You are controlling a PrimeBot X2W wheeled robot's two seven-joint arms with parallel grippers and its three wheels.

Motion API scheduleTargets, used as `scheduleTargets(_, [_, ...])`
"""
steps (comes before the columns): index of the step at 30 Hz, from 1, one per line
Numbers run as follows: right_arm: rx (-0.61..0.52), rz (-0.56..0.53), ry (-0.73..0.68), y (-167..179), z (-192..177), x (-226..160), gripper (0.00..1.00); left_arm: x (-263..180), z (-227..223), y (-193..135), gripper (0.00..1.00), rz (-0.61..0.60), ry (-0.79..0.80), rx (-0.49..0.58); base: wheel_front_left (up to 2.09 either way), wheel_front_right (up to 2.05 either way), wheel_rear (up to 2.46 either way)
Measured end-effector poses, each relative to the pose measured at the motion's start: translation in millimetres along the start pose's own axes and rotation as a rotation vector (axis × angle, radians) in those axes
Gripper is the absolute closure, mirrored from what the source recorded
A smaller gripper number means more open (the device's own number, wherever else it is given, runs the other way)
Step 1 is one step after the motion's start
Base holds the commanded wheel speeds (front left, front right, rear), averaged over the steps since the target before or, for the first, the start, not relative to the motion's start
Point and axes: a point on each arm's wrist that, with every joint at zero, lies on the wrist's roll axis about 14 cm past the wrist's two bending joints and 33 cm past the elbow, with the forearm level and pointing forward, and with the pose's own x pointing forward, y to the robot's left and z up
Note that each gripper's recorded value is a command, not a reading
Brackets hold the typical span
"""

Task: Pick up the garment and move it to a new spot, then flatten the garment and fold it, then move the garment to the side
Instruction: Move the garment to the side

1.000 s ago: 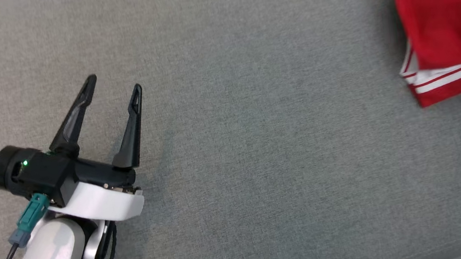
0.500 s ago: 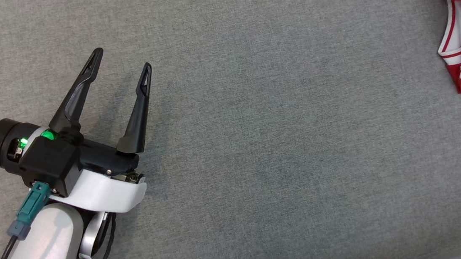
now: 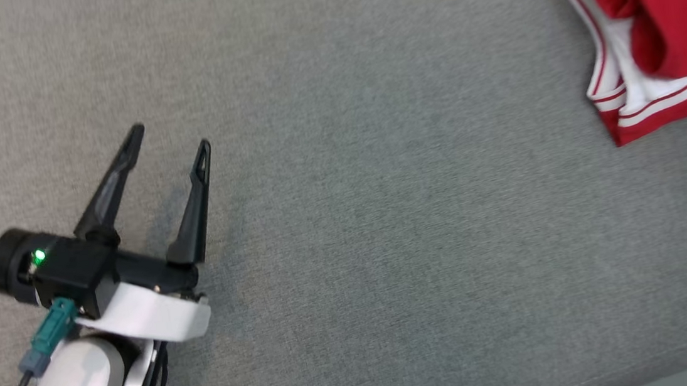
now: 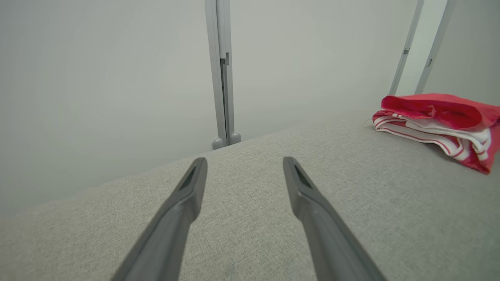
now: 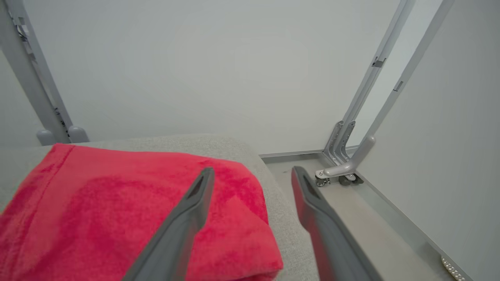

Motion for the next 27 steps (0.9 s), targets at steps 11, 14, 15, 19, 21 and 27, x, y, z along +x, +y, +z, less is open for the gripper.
scheduleTargets(11, [0.187,0.046,-0.134,40,4,-91,0.0,-38,23,-13,0.0,0.062,-0.024,-0.033,0.0,0.0,0.0])
scheduleTargets(14, [0.222,0.087,-0.157,63,5,-110,0.0,-50,26,-14,0.0,0.083,-0.019,-0.037,0.0,0.0,0.0])
scheduleTargets(15, [0.22,0.104,-0.16,70,6,-115,0.0,-54,28,-13,0.0,0.095,-0.02,-0.034,0.0,0.0,0.0])
scheduleTargets(19, [0.252,0.183,-0.179,107,16,-126,0.0,-72,32,-1,0.0,0.162,-0.026,-0.041,0.0,0.0,0.0])
scheduleTargets(21, [0.284,0.217,-0.188,125,22,-130,0.0,-84,31,8,0.0,0.204,-0.018,-0.038,0.0,0.0,0.0])
scheduleTargets(27, [0.28,0.331,-0.197,171,38,-141,0.0,-122,37,38,0.0,0.358,-0.026,-0.036,0.0,0.0,0.0])
